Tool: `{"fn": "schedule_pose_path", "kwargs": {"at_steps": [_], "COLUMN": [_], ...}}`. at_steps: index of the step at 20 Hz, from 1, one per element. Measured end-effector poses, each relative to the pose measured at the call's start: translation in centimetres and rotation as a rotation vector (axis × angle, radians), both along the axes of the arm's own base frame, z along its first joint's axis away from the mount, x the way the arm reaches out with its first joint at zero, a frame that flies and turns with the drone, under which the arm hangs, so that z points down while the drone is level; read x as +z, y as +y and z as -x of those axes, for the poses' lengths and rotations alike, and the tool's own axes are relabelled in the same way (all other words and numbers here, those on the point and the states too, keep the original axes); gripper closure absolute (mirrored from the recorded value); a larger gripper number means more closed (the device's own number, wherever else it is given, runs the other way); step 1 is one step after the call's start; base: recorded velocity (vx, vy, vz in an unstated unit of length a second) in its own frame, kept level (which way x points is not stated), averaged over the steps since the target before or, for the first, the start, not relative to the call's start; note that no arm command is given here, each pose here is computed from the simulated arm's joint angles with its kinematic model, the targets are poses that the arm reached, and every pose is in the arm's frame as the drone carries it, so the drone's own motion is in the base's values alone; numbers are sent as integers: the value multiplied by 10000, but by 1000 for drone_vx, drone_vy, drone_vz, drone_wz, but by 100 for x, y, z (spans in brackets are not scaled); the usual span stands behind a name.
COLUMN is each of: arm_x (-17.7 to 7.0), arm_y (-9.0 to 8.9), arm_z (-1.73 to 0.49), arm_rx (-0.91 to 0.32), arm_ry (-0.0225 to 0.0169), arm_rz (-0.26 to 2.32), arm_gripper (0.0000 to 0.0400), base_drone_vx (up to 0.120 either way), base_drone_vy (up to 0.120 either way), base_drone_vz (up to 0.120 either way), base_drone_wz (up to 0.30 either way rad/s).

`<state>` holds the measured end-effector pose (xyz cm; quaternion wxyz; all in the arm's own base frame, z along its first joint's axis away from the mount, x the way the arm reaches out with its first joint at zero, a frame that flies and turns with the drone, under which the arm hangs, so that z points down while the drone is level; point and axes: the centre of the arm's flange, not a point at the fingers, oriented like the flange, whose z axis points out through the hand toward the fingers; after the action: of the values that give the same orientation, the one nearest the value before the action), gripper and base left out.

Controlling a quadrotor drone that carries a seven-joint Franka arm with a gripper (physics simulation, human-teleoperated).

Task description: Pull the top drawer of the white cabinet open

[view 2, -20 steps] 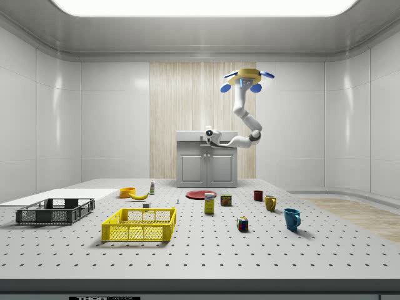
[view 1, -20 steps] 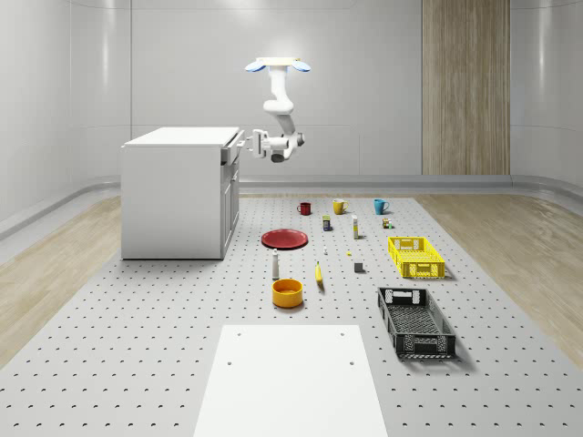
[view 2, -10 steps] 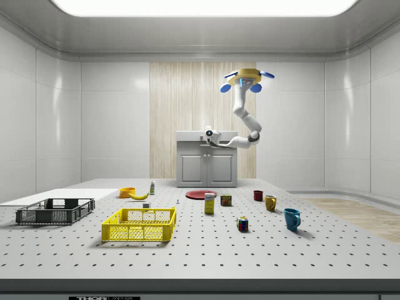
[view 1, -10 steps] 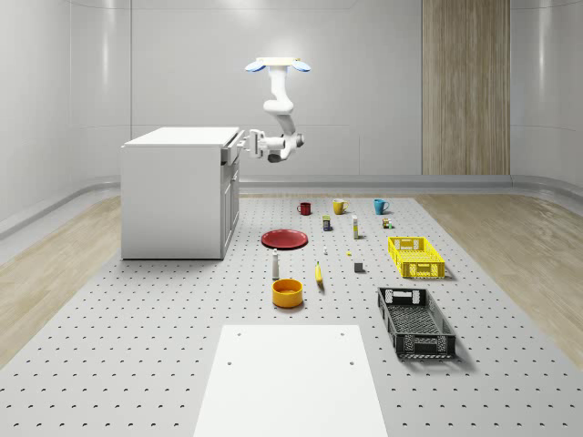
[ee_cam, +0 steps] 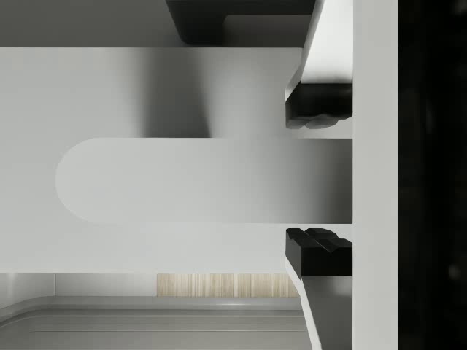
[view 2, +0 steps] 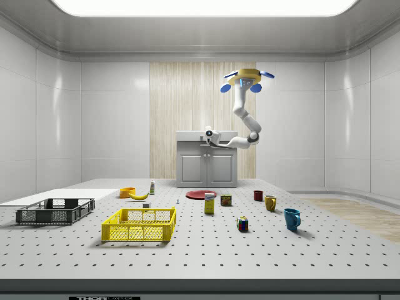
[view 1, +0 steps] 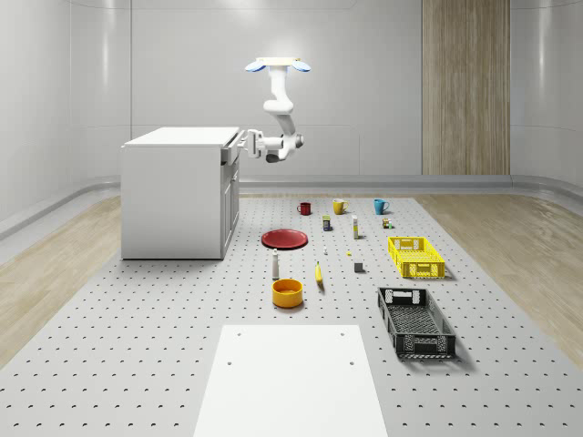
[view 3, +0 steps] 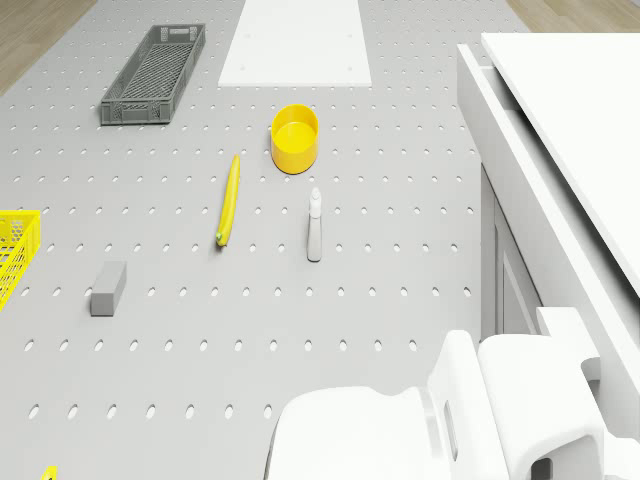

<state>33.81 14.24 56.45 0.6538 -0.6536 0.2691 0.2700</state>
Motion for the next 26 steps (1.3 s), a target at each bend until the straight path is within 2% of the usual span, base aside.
{"fn": "schedule_pose_path", "kwargs": {"at_steps": [4,10,11,12,13,17,18,19,22,23,26], "arm_x": [0,0,-1,-8,-7,-3,39,37,20,16,8], "arm_y": [10,15,15,13,0,-70,-87,-96,-125,-141,-172], "arm_z": [0,0,0,-2,-2,-1,11,10,5,4,2], "arm_rx": [0,-1,0,5,8,7,14,14,8,5,2], "arm_ry": [0,4,-34,-159,-181,-40,202,149,153,137,194], "arm_rz": [0,0,3,10,19,27,104,122,70,58,31], "arm_gripper": [270,289,289,281,281,283,263,267,280,282,287], "base_drone_vx": [0,0,0,0,0,0,0,0,0,0,0], "base_drone_vy": [0,0,0,0,0,0,0,0,0,0,0], "base_drone_vz": [0,0,0,0,0,0,0,0,0,0,0], "base_drone_wz": [0,0,0,0,0,0,0,0,0,0,0]}}
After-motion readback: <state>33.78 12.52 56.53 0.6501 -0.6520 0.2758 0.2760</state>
